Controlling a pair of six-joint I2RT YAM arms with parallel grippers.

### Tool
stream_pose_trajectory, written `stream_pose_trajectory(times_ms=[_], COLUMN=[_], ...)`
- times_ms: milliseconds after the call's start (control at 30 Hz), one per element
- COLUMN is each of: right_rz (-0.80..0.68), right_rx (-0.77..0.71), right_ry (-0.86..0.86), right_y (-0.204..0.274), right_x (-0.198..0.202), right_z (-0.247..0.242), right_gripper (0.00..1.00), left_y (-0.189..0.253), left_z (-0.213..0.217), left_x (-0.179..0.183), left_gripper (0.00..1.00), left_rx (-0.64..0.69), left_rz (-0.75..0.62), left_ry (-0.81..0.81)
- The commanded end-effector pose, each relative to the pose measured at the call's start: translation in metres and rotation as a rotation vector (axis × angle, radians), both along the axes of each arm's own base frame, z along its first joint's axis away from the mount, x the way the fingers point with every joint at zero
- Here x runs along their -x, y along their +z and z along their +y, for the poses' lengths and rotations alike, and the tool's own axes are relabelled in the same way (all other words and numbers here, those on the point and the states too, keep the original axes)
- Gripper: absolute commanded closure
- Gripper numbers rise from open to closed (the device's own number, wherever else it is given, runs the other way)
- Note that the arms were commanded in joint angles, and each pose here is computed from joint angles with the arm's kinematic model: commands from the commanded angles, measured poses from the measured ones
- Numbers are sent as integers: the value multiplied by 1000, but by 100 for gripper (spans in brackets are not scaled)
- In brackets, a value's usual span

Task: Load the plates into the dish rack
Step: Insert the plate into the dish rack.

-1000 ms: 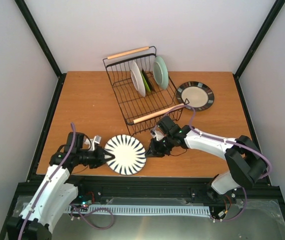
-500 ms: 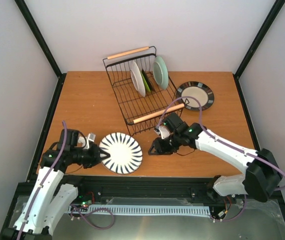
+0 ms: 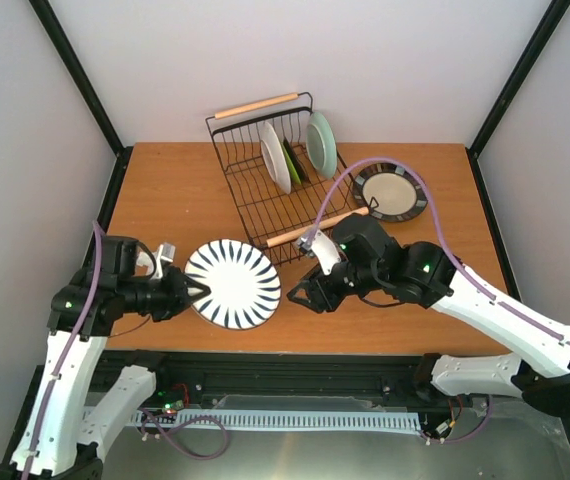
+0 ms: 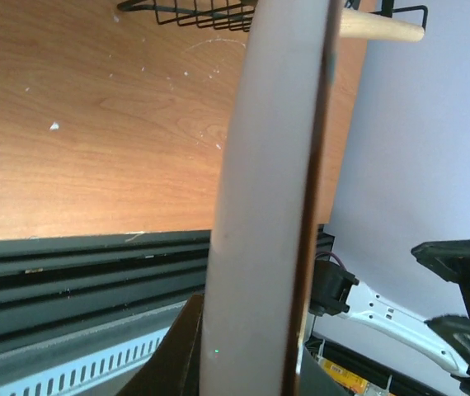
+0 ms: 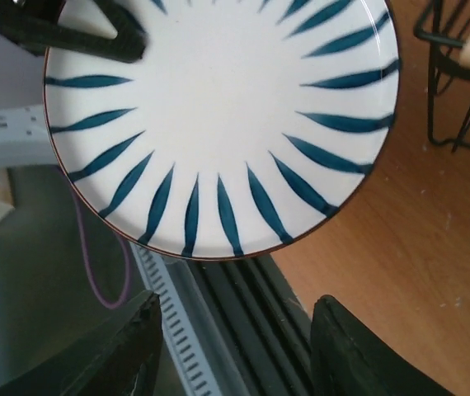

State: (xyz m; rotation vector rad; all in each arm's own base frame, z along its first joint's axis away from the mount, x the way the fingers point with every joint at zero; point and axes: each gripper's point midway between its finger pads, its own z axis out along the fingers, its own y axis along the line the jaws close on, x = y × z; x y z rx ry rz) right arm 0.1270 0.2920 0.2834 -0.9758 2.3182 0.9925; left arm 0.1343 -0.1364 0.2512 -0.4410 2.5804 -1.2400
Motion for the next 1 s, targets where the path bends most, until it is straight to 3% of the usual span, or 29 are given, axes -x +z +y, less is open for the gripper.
stream_pose_trajectory(times_ms=[0, 233, 467, 633, 967], right_rz=[-205, -602, -953, -1024, -994], right_rx=[82, 224, 223, 199, 179], right_ry=[83, 114, 144, 188, 315], right_y=[10, 34, 69, 69, 49], right_x=[4, 6, 30, 45, 86], right_z=[8, 33, 53, 69, 96], right_gripper=[48, 41, 39, 38, 37], left_y=[36, 65, 74, 78, 88], left_z=[-4, -4, -12, -13, -18], left_x=[8, -9, -16, -18, -30], left_gripper=[99, 99, 99, 99, 99], left_rx=[53, 28, 96, 91, 101], left_rz=[-36, -74, -36, -20, -23], left_ry=[-6, -7, -3, -12, -32])
